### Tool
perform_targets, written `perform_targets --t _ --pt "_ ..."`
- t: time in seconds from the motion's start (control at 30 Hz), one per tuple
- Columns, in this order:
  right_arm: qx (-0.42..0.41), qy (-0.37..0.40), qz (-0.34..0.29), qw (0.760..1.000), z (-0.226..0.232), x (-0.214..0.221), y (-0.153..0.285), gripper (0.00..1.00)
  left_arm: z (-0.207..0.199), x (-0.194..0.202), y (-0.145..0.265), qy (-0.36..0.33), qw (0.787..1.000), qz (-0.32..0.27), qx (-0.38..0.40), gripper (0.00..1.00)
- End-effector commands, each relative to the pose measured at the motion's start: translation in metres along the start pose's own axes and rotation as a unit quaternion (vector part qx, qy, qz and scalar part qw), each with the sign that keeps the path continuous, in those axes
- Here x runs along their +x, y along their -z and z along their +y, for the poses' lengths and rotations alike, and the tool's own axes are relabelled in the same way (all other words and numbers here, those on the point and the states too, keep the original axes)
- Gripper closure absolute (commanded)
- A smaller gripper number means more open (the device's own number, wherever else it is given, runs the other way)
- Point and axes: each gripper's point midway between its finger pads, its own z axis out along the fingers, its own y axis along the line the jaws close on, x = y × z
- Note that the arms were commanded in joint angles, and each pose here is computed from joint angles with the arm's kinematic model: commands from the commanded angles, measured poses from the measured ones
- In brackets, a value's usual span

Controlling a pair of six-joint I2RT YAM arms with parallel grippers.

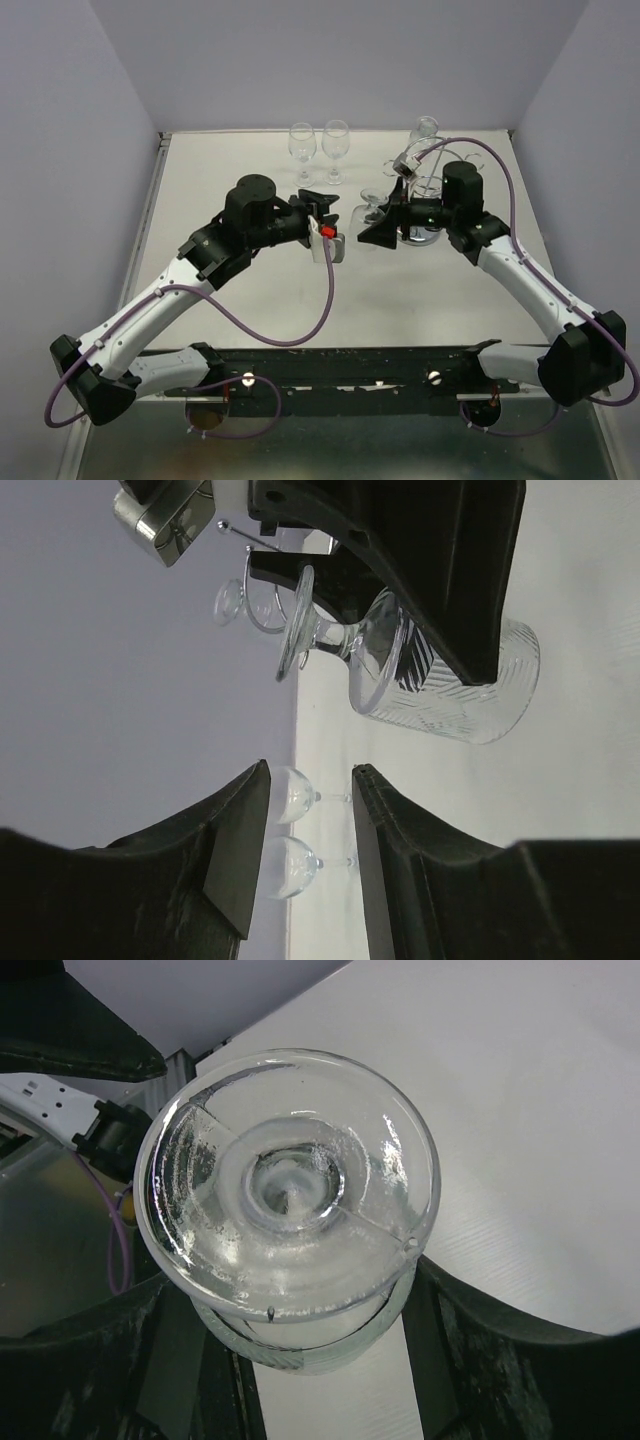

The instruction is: Take the wine glass off the wine glass rack

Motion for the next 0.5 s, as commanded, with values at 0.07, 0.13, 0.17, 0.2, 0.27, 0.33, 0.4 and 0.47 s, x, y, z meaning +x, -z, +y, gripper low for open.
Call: perform_targets --t 0.07,0.13,0.17,0.2,0.27,0.33,0.4,0.47 --pt "0.029 0.024 -0.012 0.999 -0.001 -0.012 -0.009 0.99 0.005 -0.001 -0.017 -0.032 0.999 -0.014 -0.018 0.47" --pt "0.027 0.025 -0.007 0.999 -0.001 -0.009 -0.014 0.99 0.006 -0.003 -0.019 -0.034 0.999 -0.023 -0.024 0.47" --pt "0.025 0.027 -0.005 0.999 0.001 -0.008 -0.016 0.99 0.007 -0.003 -0.020 -0.034 0.999 -0.025 -0.027 0.47" --pt "0.023 0.029 -0.004 0.999 0.002 -0.007 -0.018 0.99 0.007 -0.003 -0.022 -0.036 0.999 -0.026 -0.031 0.47" --pt "0.017 0.037 0.002 0.999 0.005 -0.006 -0.022 0.99 0.009 -0.001 -0.024 -0.038 0.998 -0.024 -0.037 0.46" --pt "0.014 0.043 0.005 0.999 0.006 -0.008 -0.024 0.99 0.008 0.003 -0.028 -0.044 0.998 -0.019 -0.034 0.45" --pt "0.011 0.049 0.007 0.999 0.007 -0.011 -0.026 0.99 0.007 0.005 -0.031 -0.046 0.998 -0.019 -0.030 0.45" --pt "0.006 0.057 0.009 0.998 0.009 -0.014 -0.028 0.99 0.005 0.006 -0.034 -0.047 0.998 -0.021 -0.029 0.45"
